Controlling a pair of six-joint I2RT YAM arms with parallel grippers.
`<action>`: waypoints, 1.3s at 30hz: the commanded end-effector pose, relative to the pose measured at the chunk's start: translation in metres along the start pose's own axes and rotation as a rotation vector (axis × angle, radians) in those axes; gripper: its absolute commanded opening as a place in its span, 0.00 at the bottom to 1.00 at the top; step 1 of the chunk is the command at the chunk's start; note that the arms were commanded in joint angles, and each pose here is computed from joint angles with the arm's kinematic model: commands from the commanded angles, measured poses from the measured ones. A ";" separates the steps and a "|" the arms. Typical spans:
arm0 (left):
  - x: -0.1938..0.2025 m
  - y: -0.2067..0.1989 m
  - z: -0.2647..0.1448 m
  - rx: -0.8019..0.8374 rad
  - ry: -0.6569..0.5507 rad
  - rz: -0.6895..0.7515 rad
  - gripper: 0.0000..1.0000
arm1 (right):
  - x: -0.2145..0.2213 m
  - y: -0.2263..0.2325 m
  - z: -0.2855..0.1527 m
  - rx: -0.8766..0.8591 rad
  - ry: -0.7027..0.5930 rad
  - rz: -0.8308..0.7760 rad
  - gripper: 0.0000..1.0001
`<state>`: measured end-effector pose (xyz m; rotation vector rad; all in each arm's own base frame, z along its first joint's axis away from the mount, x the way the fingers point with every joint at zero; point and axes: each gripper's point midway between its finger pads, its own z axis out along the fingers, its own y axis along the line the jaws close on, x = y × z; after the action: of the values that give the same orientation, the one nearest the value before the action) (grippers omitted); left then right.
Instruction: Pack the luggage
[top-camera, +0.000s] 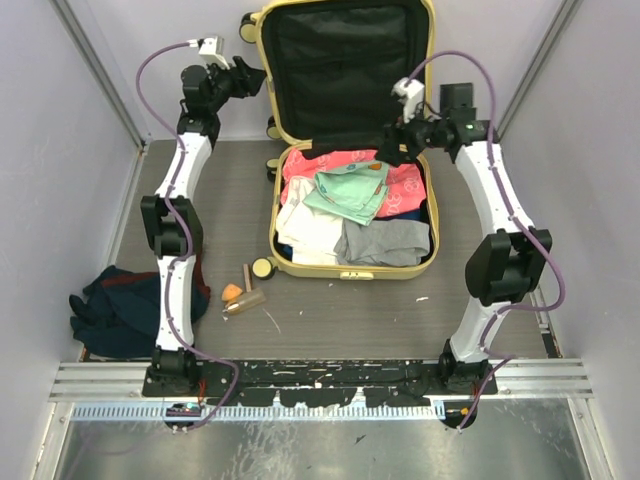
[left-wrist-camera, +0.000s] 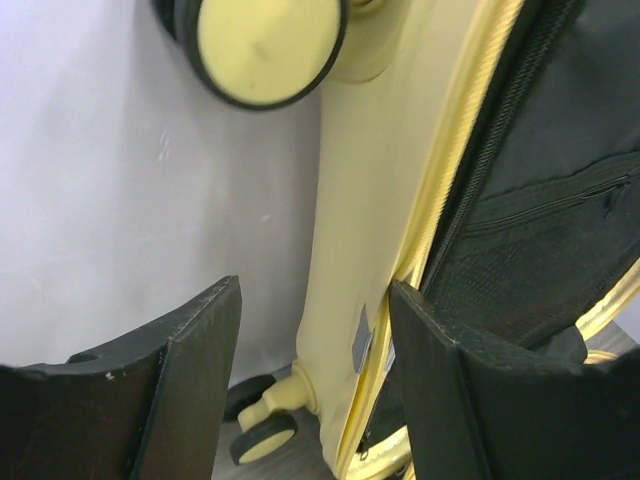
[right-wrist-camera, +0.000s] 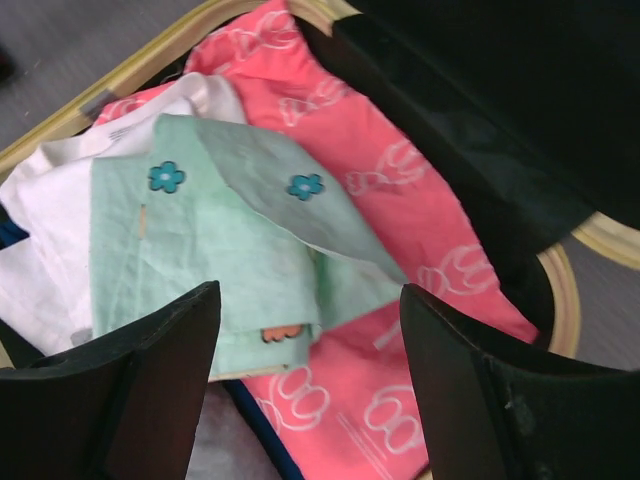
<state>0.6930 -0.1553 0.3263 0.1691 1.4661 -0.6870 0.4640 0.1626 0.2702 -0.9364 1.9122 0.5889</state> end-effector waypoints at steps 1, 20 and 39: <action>-0.067 -0.061 0.005 0.161 -0.199 0.116 0.58 | -0.035 -0.022 -0.042 0.069 -0.136 0.098 0.77; -0.066 -0.086 -0.016 0.259 -0.173 0.079 0.91 | -0.033 -0.062 -0.095 0.193 -0.219 0.221 0.78; -0.081 -0.106 -0.014 0.289 -0.166 0.212 0.01 | -0.030 -0.082 -0.130 0.278 -0.264 0.259 0.78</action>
<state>0.6705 -0.1937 0.3738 0.3369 1.2814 -0.7410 0.4813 0.0377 0.3082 -0.4167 1.9454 0.5812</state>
